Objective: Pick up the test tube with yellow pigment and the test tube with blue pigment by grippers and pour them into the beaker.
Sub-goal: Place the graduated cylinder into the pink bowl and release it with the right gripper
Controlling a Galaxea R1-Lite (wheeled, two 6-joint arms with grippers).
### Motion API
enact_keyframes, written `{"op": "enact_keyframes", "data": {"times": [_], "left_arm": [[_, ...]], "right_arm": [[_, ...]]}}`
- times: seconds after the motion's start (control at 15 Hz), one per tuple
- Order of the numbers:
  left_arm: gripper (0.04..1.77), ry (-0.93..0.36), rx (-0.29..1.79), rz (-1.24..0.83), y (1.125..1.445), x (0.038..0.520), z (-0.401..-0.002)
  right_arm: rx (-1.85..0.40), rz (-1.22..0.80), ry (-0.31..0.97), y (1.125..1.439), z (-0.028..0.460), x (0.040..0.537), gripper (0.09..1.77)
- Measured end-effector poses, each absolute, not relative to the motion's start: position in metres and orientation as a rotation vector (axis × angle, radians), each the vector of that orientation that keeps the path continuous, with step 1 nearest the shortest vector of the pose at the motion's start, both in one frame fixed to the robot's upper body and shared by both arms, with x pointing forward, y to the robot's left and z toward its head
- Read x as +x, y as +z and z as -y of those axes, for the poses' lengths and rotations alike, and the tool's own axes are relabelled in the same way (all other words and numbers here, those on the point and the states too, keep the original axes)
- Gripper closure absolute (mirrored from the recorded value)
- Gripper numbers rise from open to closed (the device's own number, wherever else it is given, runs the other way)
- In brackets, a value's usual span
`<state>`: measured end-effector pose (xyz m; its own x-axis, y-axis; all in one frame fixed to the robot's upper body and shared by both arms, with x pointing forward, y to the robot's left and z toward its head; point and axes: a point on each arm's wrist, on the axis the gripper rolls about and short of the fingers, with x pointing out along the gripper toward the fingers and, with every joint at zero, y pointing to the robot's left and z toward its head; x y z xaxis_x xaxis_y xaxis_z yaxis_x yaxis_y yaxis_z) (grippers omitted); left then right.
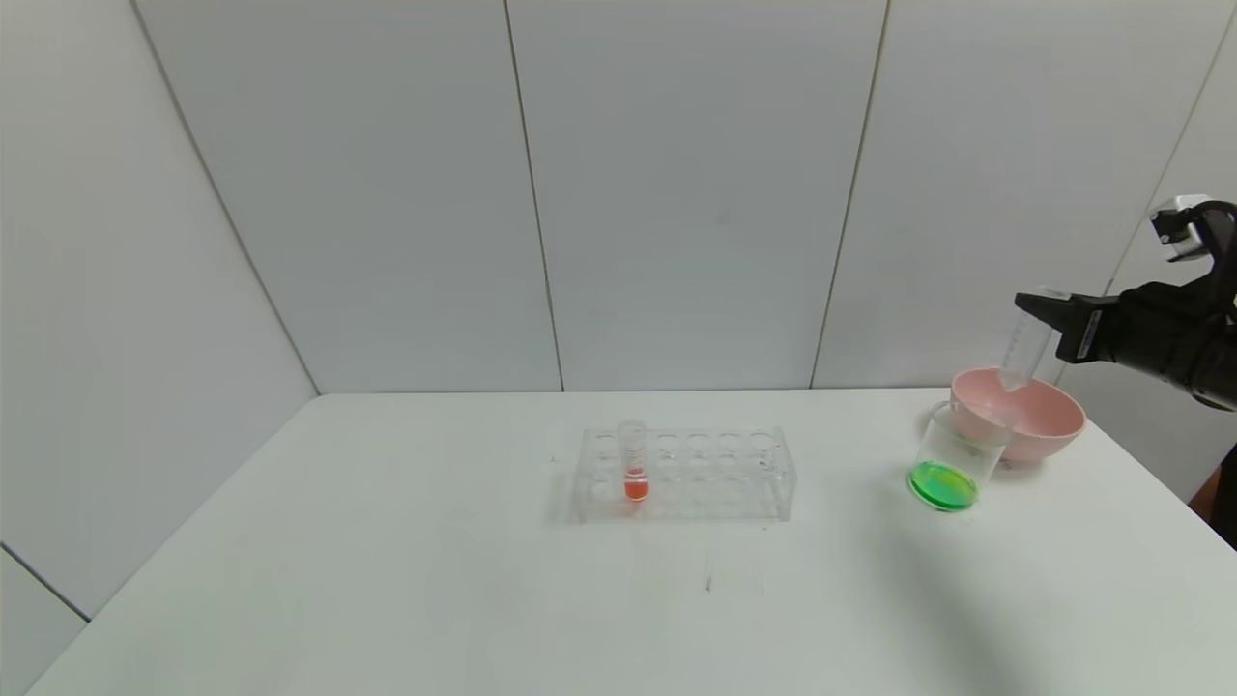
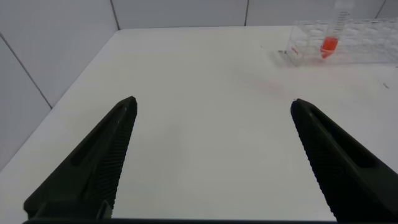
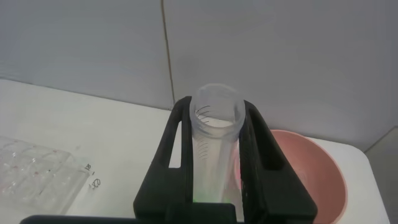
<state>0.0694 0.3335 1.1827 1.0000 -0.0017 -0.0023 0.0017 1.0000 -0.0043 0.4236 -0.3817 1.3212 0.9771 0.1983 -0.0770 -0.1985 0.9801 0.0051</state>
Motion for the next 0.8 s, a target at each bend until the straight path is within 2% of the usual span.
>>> {"op": "enact_keyframes", "data": {"times": [0.53,0.8], "left_arm": [[0.05,-0.002,-0.004,-0.002,1.183,0.069,-0.334],[0.05,-0.002,-0.004,-0.002,1.183,0.069,-0.334]], "right_arm": [[0.050,-0.043,-0.048,1.278,0.413,0.496,1.37],[0.058,-0.064,-0.073,1.251,0.420,0.526,1.37]]}}
